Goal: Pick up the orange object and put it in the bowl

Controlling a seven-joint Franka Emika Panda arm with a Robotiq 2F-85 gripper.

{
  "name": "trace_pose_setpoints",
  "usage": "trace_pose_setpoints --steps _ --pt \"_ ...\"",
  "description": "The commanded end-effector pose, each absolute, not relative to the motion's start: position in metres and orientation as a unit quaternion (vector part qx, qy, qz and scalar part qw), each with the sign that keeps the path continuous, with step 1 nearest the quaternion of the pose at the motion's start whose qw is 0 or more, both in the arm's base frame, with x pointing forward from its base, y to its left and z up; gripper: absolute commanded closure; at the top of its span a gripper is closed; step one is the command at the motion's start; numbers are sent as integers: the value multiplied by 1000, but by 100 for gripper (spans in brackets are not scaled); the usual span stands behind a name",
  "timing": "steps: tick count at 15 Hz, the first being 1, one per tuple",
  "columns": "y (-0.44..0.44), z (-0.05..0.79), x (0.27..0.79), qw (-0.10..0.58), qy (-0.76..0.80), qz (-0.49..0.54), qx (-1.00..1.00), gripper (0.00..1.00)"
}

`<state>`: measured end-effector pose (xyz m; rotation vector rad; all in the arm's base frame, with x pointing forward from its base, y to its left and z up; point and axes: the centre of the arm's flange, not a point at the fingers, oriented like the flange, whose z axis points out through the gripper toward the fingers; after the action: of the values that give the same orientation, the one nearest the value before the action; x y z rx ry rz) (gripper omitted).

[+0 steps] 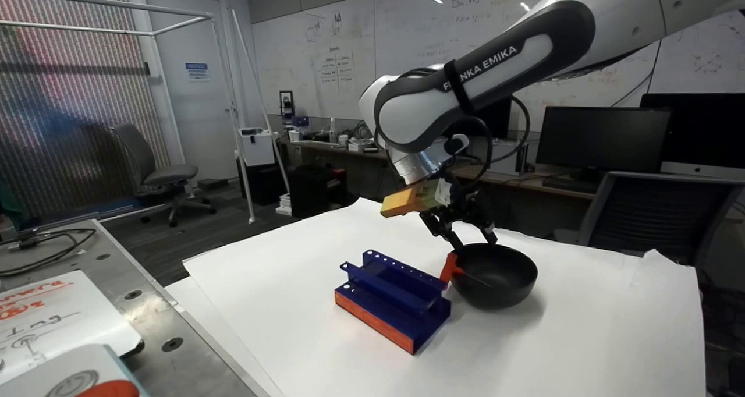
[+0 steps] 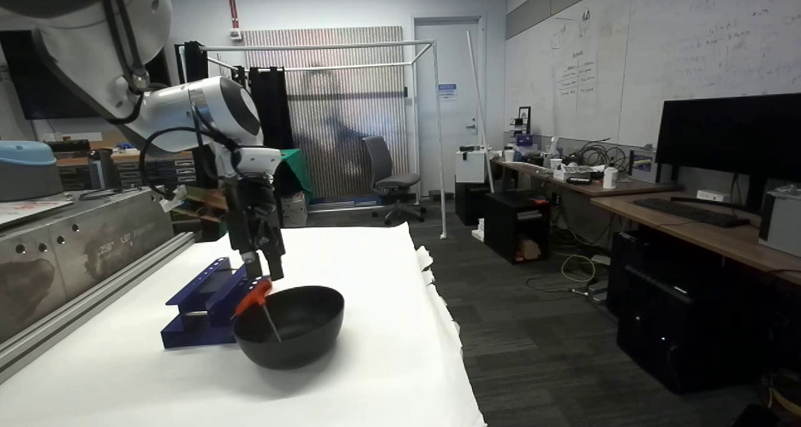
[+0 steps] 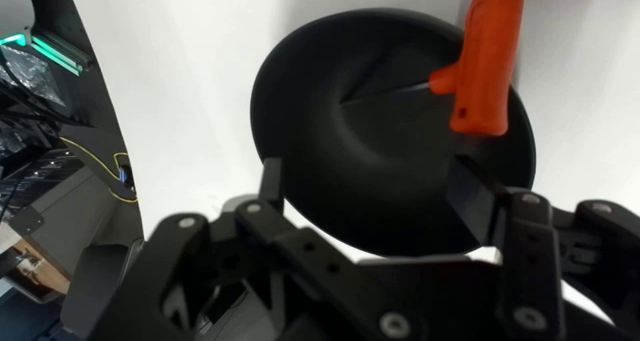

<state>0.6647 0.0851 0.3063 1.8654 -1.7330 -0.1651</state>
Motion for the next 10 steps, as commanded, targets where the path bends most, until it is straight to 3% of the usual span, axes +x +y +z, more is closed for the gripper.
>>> trace_pose_setpoints --steps 1,10 --pt "83 327 674 234 -617 -111 743 0" --pt "60 379 658 83 -496 -53 862 0"
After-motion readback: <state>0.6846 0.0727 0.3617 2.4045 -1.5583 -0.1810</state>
